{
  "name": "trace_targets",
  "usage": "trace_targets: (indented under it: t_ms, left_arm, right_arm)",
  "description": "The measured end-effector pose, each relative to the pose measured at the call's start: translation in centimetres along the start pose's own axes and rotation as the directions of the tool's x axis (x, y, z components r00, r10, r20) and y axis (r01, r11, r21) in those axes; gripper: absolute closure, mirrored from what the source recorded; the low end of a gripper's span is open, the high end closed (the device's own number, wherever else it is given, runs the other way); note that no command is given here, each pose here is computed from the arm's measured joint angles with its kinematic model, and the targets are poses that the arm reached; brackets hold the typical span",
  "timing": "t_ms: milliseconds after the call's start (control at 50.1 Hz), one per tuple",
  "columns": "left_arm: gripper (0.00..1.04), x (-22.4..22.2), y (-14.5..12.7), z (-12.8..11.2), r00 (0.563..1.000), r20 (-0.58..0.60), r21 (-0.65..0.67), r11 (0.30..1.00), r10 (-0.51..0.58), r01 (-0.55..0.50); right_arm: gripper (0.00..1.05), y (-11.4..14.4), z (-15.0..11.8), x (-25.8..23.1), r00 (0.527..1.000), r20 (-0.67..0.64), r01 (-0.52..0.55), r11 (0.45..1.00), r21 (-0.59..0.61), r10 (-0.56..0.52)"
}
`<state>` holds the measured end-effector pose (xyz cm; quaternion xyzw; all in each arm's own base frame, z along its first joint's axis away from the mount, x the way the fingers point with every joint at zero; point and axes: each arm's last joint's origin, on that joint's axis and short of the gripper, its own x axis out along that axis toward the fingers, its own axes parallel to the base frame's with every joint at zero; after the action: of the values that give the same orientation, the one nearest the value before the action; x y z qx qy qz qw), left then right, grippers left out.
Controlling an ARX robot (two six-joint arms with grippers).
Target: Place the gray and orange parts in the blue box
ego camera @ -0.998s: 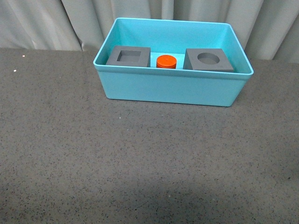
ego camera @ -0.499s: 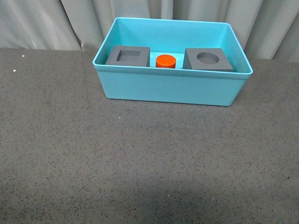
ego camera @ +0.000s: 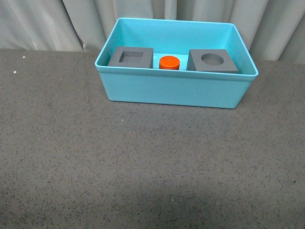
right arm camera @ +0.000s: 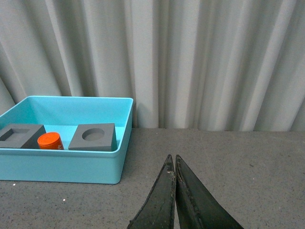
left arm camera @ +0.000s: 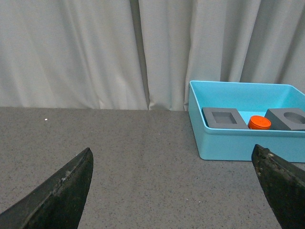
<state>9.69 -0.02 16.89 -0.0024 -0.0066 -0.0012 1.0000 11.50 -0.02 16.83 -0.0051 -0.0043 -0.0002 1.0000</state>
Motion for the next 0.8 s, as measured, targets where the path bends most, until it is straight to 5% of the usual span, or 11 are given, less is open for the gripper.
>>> trace_targets:
  t_ms: [699,798]
  left_arm:
    - [0.07,0.0,0.0,0.0,1.0,0.0,0.0,1.0,0.0,0.0]
    - [0.07,0.0,0.0,0.0,1.0,0.0,0.0,1.0,0.0,0.0]
  right_arm:
    - [1.04,0.0,-0.3,-1.7,1.0,-0.007,-0.001,1.0,0.0,0.001]
    - [0.88,0.0,-0.3,-1.7,1.0,-0.006,-0.001,1.0,0.0,0.001]
